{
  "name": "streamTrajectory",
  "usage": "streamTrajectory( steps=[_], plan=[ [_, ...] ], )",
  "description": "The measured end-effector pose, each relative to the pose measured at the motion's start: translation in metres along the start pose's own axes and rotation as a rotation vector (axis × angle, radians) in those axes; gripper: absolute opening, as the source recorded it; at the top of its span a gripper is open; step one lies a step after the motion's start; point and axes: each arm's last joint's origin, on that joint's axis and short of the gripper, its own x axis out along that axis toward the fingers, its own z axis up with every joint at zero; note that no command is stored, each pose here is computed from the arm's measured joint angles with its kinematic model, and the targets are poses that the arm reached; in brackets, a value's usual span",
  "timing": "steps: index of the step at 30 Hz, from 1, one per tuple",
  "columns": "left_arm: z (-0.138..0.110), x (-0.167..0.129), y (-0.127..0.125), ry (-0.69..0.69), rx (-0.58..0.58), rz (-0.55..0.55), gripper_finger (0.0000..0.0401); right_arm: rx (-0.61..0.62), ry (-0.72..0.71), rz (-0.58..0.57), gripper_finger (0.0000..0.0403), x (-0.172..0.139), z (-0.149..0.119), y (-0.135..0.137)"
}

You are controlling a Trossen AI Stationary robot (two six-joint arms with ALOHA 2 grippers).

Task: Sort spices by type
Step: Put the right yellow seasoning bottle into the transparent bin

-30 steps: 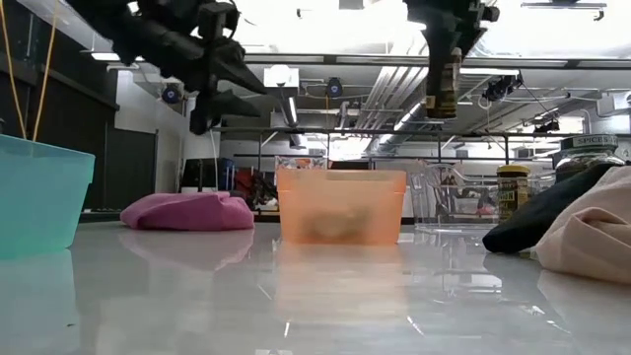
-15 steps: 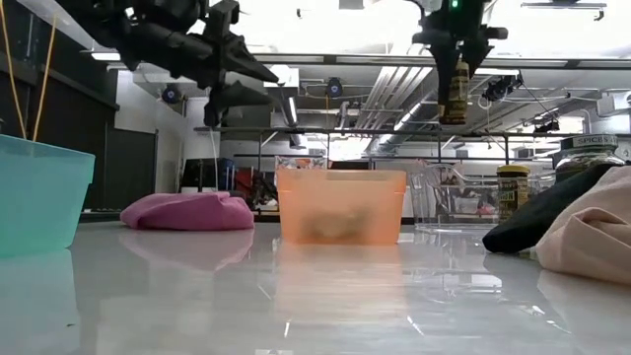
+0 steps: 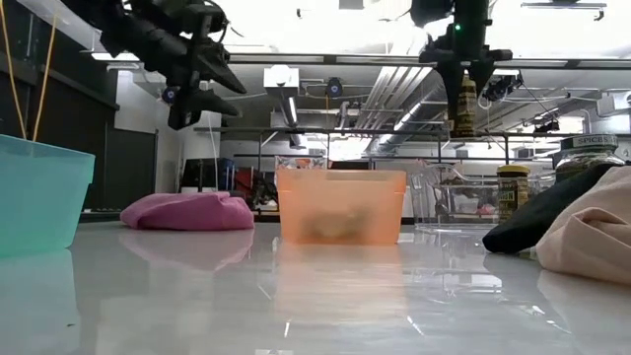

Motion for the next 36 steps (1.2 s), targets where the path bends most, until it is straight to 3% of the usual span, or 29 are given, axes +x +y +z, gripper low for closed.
streamTrajectory(
  steps=[5, 9, 14, 20, 28, 36],
  plan=[
    [0.008, -0.006, 0.004, -0.070, -0.018, 0.017, 0.0147, 0.043, 0.031, 0.048, 0.0216, 0.006, 0.007, -0.015],
    [0.013, -0.008, 0.014, -0.150, -0.026, 0.142, 0.0147, 0.063, 0.040, 0.102, 0.0216, 0.021, 0.019, -0.019],
    [0.015, -0.008, 0.023, -0.167, -0.013, 0.227, 0.0147, -0.051, 0.153, 0.131, 0.0216, 0.055, 0.017, -0.012],
    [-0.003, -0.010, 0.015, -0.050, -0.154, 0.230, 0.0147, -0.177, 0.326, 0.113, 0.0216, 0.098, -0.012, -0.007],
    [-0.018, -0.011, -0.008, -0.228, -0.162, 0.378, 0.0147, -0.204, 0.214, 0.147, 0.0216, 0.131, -0.022, 0.000],
    [-0.035, -0.005, -0.024, -0.389, -0.136, 0.498, 0.0147, -0.177, 0.199, 0.136, 0.0216, 0.152, -0.033, 0.003]
  ],
)
